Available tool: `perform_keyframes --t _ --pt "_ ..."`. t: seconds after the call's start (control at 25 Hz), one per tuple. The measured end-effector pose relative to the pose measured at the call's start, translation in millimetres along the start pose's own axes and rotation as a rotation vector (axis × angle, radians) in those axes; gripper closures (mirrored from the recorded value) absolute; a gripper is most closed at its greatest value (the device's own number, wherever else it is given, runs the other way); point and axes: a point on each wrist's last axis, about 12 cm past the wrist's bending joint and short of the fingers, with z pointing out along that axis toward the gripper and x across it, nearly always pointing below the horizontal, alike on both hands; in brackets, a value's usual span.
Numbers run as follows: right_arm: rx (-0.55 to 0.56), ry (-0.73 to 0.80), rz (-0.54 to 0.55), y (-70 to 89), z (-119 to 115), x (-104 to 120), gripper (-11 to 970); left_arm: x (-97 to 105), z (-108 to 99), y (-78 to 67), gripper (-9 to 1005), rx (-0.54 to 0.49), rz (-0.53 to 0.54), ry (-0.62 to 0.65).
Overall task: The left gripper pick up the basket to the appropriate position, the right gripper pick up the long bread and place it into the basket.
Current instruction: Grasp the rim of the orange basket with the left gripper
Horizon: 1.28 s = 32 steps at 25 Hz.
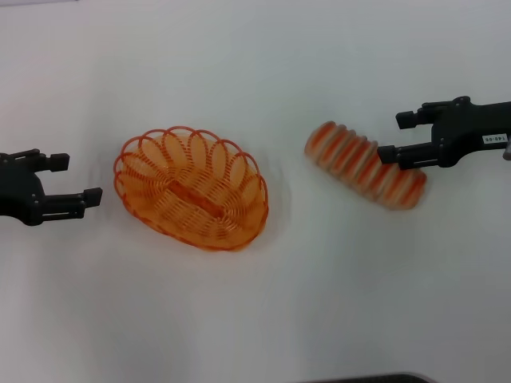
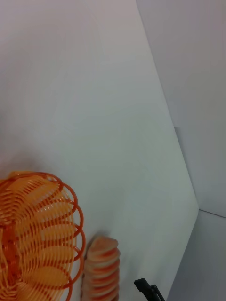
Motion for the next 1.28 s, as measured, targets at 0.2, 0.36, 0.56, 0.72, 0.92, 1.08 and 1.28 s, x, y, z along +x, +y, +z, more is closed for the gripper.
perform_keyframes --t 0.2,0.36,0.56,0.72,0.92,1.08,1.28 --pt "-0.001 0.000 -0.001 0.2 0 0 152 0 0 0.1 137 0.001 -0.001 0.000" --pt "-0.001 -0.001 -0.001 0.3 1 0 152 0 1 0.0 137 -0.001 -0.003 -0.002" --pt "-0.001 -0.001 -0.002 0.2 1 -1 151 -7 3 0.5 137 -0.001 -0.021 -0.037" --pt "-0.001 -0.002 -0.002 0.2 1 -1 151 -25 12 2.1 137 0.033 -0.114 -0.063" --pt "-0.007 -0.006 -0.001 0.5 0 -2 152 -55 24 4.5 138 0.089 -0.246 -0.042" --pt "-0.012 -0.012 0.002 0.1 -2 -3 152 -73 24 9.3 138 0.102 -0.335 -0.025" --pt "-0.016 -0.011 0.002 0.1 -3 -3 151 -87 22 17.8 138 0.062 -0.426 0.061"
